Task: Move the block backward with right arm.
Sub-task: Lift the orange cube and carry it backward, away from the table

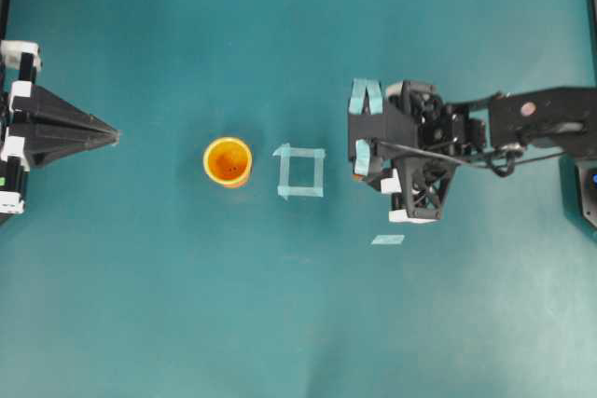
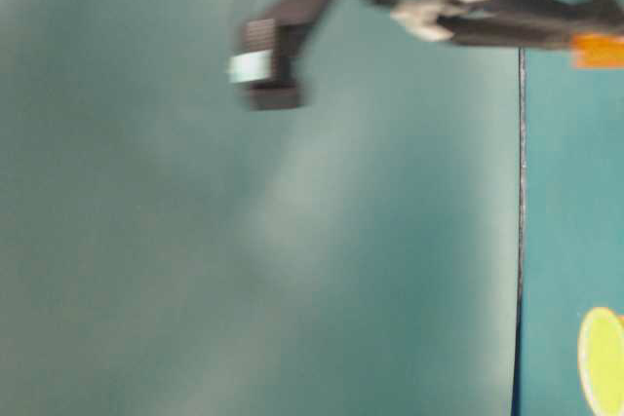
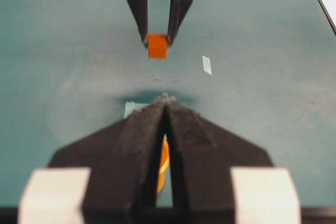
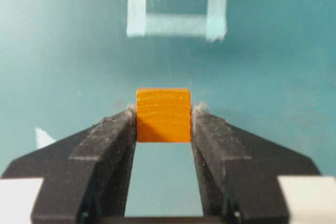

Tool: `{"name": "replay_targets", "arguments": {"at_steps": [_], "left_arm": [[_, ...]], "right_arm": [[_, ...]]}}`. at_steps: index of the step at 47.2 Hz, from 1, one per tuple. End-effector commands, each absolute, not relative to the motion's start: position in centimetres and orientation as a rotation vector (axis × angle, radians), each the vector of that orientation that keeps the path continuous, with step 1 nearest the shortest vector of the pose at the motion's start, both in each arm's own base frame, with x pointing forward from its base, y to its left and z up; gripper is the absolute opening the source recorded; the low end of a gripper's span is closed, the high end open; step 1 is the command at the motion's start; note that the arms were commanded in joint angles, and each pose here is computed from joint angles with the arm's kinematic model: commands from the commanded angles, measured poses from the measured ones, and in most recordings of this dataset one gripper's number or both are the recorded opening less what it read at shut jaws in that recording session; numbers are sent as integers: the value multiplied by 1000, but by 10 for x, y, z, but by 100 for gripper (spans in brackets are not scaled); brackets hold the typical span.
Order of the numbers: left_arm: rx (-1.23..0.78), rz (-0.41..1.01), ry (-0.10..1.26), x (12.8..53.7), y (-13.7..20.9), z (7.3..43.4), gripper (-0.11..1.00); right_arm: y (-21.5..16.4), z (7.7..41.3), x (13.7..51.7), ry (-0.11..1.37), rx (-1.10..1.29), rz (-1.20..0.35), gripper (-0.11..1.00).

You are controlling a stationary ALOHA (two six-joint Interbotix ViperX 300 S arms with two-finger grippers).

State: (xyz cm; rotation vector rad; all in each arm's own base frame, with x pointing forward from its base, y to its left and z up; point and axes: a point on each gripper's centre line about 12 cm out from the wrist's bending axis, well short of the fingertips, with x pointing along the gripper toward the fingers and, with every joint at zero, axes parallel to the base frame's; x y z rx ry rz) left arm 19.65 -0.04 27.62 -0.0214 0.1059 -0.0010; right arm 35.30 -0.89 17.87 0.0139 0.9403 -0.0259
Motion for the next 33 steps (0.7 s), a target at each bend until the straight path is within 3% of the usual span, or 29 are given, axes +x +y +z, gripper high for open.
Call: {"name": "replay_targets", "arguments": {"at_steps": [1,15,33], "left_arm": [[-19,1,75,199,0,289,0],[-17,1,81,199,0,288,0],[-18,2,84,197,0,290,0]], "right_arm": [[-11,214,357,896,12,-30,40],[-31,247,358,892,38,-84,40],[-110,261,349,855,104,-286,40]]}}
